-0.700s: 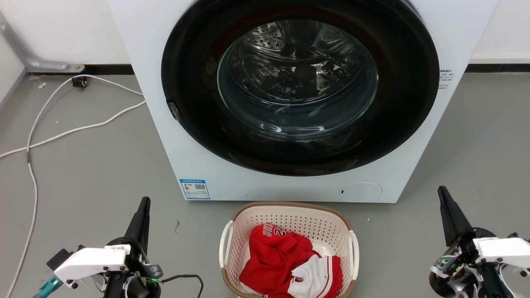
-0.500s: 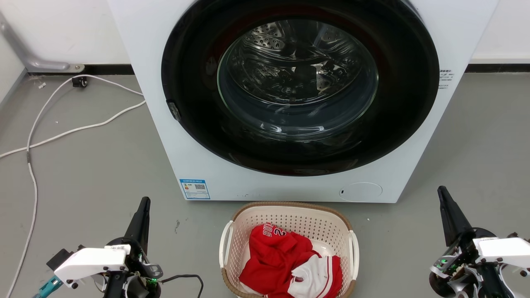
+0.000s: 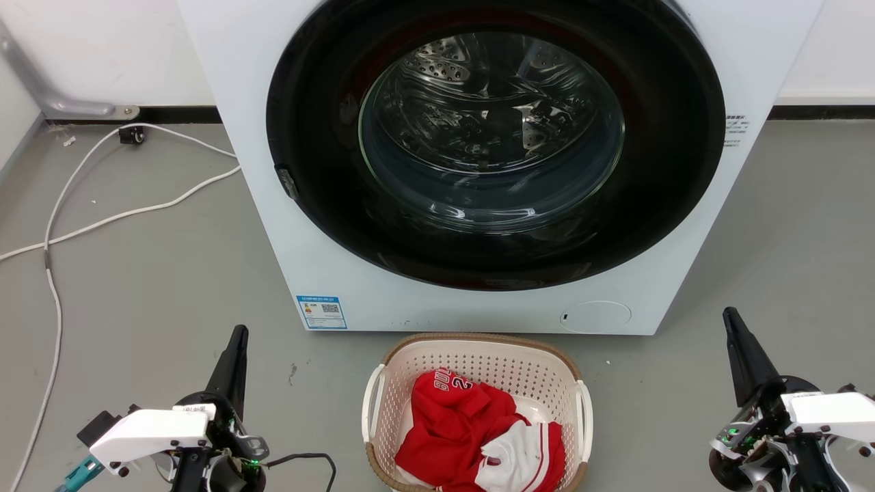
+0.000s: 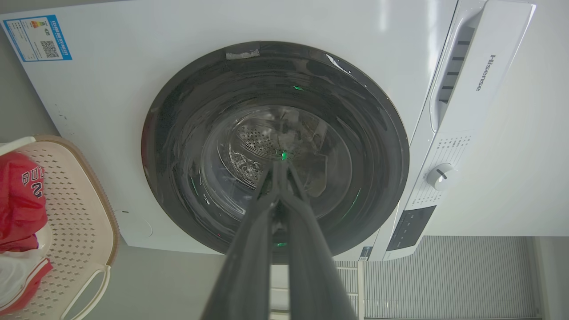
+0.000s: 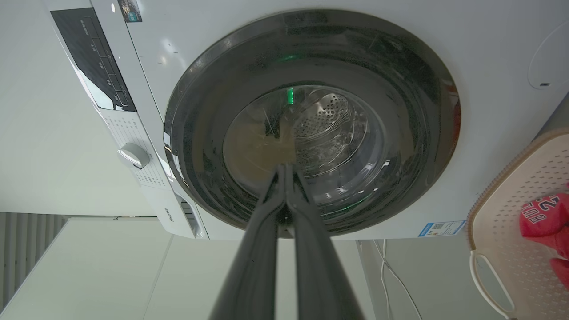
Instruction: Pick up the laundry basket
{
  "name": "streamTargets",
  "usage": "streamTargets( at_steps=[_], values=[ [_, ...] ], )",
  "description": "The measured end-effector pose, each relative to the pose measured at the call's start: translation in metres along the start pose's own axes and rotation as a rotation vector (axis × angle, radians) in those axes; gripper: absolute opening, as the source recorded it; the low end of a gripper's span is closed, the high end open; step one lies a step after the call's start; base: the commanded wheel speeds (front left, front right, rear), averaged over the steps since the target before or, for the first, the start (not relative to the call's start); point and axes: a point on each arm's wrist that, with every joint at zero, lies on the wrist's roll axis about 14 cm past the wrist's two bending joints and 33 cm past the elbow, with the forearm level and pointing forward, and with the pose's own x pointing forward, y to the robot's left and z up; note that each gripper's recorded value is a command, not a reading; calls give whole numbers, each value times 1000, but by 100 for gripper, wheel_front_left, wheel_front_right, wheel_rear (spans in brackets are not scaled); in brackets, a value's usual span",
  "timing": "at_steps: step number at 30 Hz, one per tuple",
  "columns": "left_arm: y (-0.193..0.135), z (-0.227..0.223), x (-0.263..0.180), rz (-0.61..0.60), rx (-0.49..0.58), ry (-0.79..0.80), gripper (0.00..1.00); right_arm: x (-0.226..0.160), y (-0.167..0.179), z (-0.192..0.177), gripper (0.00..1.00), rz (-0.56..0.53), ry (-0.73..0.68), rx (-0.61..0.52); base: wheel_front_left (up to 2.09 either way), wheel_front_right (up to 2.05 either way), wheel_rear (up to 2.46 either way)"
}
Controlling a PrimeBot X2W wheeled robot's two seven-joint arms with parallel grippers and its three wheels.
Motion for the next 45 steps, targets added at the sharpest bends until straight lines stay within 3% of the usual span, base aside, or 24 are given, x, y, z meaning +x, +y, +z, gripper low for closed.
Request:
streamTargets(
  at_steps=[11, 12, 17, 26, 36, 45],
  values=[
    [0, 0, 0, 0, 4, 0, 0, 0, 0, 0, 0, 0, 1, 0, 0, 0, 0],
    [2, 0, -1, 6, 3, -1, 100, -1, -2, 0, 100, -5, 1, 1, 0, 0, 0],
    [23, -3, -10, 67, -5, -2, 100, -11, -22, 1, 100, -66, -10, 6, 0, 0, 0],
    [13, -14, -7, 39, 51, 11, 100, -11, -14, 3, 100, -41, -37, -37, 0, 0, 0],
    [1, -16, -4, 3, 218, 4, 100, -13, -6, 3, 100, -22, -48, -241, 0, 0, 0],
    [-9, -25, 0, -29, 445, 17, 100, -12, 3, 1, 100, 5, -44, -493, 0, 0, 0]
  ],
)
